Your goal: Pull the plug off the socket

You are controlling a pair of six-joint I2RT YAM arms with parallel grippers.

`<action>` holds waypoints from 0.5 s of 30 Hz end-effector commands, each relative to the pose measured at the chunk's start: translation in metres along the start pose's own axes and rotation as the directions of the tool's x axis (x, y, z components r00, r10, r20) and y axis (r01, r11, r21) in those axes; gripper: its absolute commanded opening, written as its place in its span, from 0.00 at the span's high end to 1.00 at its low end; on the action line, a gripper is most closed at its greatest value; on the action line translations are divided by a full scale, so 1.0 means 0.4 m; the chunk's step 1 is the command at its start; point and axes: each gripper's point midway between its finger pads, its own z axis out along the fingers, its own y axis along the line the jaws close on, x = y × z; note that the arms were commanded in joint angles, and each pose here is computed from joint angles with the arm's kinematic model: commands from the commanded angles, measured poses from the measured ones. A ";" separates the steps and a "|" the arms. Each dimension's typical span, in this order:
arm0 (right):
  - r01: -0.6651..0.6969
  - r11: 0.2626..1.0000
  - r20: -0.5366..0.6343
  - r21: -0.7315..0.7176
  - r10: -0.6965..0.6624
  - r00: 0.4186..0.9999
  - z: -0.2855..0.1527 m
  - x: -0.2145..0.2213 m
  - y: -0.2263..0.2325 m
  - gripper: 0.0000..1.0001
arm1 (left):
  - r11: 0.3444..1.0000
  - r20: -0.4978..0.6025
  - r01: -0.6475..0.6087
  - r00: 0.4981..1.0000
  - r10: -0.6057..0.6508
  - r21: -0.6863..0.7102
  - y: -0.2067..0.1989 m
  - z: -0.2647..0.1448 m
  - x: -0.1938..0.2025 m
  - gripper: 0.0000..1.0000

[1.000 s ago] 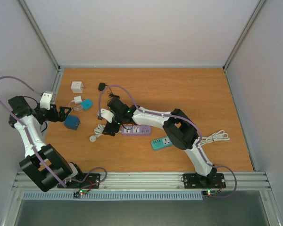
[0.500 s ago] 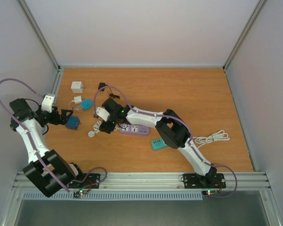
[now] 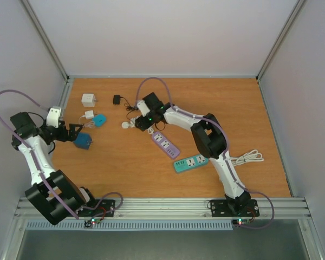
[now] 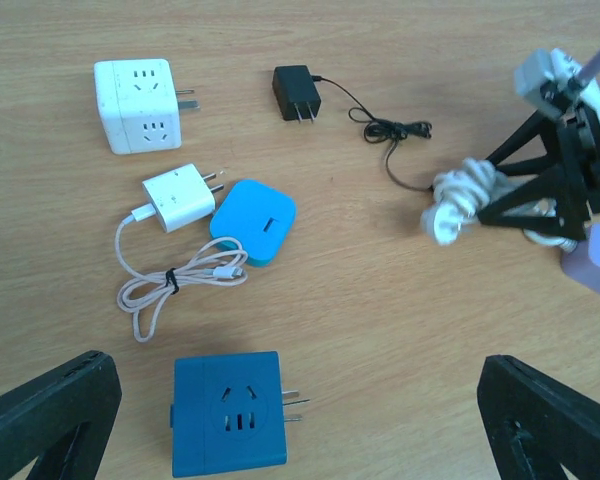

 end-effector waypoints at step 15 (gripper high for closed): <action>-0.398 0.906 0.014 0.141 0.400 0.916 -0.158 0.115 -0.357 0.19 | 1.000 0.041 -0.024 0.999 0.024 0.001 0.012 -0.003 -0.036 0.00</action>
